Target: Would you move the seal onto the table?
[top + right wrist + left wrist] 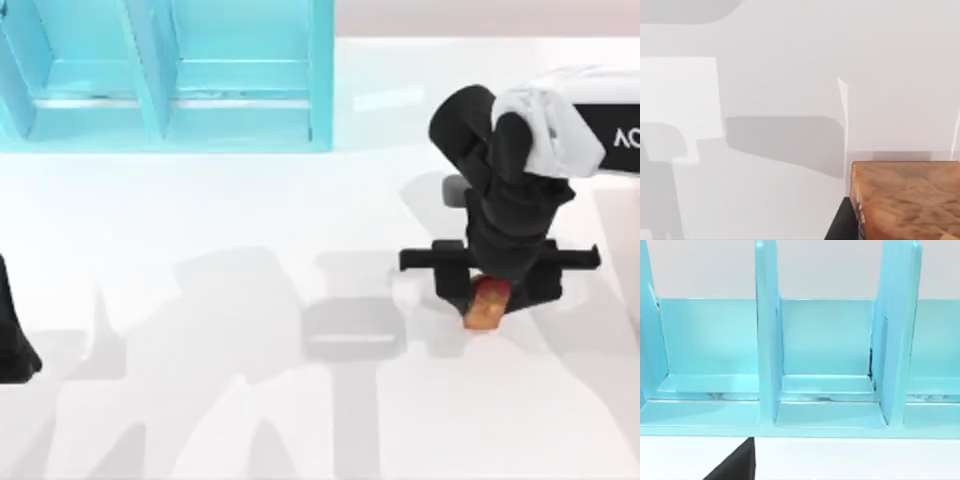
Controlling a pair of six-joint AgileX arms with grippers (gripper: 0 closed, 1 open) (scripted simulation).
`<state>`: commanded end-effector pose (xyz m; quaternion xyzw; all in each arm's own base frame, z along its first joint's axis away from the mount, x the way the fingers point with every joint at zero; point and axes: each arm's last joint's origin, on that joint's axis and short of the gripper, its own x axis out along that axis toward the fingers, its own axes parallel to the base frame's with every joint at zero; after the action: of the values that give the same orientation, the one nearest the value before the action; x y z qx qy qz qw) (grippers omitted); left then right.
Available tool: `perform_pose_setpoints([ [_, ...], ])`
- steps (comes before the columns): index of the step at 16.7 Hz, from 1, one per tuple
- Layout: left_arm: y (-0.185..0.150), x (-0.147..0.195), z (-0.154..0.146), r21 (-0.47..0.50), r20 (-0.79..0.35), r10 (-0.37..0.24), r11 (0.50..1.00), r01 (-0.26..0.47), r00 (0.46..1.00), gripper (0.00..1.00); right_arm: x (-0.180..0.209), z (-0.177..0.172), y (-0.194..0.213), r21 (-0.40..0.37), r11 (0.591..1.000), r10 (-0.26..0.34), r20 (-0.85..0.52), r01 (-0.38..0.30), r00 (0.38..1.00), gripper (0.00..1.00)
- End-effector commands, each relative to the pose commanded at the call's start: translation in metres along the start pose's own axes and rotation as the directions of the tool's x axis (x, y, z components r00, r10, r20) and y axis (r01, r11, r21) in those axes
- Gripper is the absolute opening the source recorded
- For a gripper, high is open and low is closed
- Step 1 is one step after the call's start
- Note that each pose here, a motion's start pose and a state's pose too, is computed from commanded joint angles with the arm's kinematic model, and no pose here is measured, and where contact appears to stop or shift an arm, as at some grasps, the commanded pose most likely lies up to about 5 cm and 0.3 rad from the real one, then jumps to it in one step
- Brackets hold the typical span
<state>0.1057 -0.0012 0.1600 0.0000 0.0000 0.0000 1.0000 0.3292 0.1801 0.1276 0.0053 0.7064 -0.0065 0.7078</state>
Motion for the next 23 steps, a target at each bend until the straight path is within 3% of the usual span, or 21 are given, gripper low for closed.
perform_pose_setpoints([
  [8,0.000,0.000,0.000,0.000,0.000,0.000,1.000,0.000,1.000,1.00,0.000,0.000,0.000,0.000,1.000,0.000,0.000,0.000,1.000,0.98],
  [18,0.000,0.000,0.000,0.000,0.000,0.000,1.000,0.000,1.000,1.00,-0.001,0.000,0.000,0.002,1.000,0.000,0.000,0.000,1.000,1.00],
  [23,0.000,0.000,0.000,0.000,0.000,0.000,1.000,0.000,1.000,1.00,-0.030,0.008,0.003,0.008,1.000,-0.012,-0.016,0.012,1.000,1.00],
])
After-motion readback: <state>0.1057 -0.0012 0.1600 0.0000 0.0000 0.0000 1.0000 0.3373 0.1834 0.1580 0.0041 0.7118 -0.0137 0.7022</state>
